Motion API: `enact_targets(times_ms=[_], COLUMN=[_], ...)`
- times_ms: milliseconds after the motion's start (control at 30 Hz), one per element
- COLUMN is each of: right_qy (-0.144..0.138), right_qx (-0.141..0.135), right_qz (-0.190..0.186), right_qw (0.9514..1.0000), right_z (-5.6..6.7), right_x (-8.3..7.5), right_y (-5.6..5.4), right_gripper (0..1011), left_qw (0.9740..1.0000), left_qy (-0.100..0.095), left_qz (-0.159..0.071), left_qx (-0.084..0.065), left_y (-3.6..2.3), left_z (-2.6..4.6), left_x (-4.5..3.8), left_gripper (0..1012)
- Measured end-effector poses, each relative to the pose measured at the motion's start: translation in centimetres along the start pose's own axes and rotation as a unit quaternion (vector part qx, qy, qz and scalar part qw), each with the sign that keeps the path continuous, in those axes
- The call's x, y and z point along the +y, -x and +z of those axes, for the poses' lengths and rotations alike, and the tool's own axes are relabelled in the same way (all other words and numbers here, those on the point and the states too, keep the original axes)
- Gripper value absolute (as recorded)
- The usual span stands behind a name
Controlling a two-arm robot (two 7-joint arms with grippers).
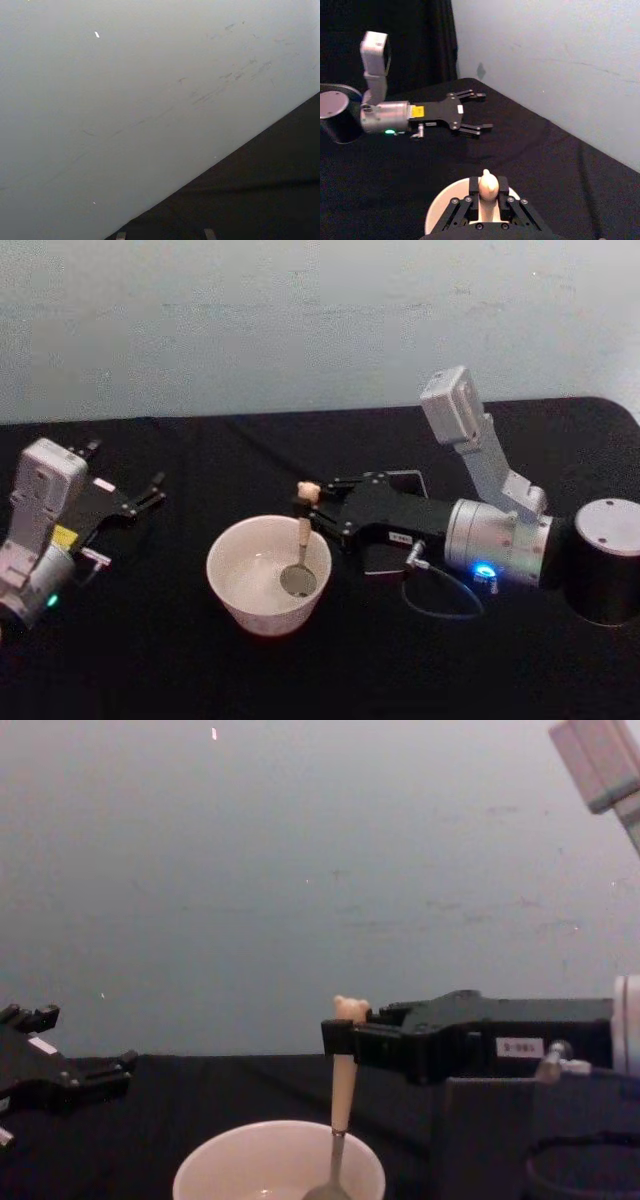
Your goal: Pick up the stirring spoon with one hand, stir inside the cup, then place it back in its original position.
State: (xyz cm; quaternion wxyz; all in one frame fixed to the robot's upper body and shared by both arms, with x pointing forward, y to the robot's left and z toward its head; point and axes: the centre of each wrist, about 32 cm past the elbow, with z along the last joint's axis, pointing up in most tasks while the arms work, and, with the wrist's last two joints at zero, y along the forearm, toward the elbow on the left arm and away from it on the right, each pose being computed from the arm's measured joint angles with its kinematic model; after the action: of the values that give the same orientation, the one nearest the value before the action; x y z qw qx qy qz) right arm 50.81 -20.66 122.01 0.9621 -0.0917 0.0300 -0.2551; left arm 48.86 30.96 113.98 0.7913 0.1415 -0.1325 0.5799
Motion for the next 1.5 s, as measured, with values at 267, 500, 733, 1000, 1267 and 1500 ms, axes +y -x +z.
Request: enact_targets(times_ms=[267, 500, 733, 1000, 1267, 1500], right_qy=[0.001, 0.003, 0.0, 0.002, 0.005, 0.005], right_qx=[0.0, -0.002, -0.007, -0.014, -0.014, -0.013], right_qz=[0.023, 0.036, 0.036, 0.022, 0.002, -0.016], right_qw=[0.9997, 0.9993, 0.9993, 0.9996, 0.9999, 0.9998], right_z=[0.0, -0.1, 0.2, 0.3, 0.4, 0.6], right_x=[-0.7, -0.1, 1.3, 3.3, 4.5, 4.4], right_y=[0.9, 1.6, 1.9, 1.8, 1.1, 0.1], right_gripper=[213, 213, 213, 213, 213, 213], left_qw=[1.0, 1.0, 1.0, 1.0, 1.0, 1.0], left_qy=[0.0, 0.0, 0.0, 0.0, 0.0, 0.0], left_qz=[0.0, 0.0, 0.0, 0.0, 0.0, 0.0], left_qx=[0.0, 0.0, 0.0, 0.0, 0.0, 0.0], left_y=[0.0, 0.0, 0.0, 0.0, 0.0, 0.0], left_z=[0.0, 0.0, 0.0, 0.0, 0.0, 0.0], left_x=[0.0, 0.0, 0.0, 0.0, 0.0, 0.0], left_gripper=[1001, 1002, 1001, 1001, 1001, 1001])
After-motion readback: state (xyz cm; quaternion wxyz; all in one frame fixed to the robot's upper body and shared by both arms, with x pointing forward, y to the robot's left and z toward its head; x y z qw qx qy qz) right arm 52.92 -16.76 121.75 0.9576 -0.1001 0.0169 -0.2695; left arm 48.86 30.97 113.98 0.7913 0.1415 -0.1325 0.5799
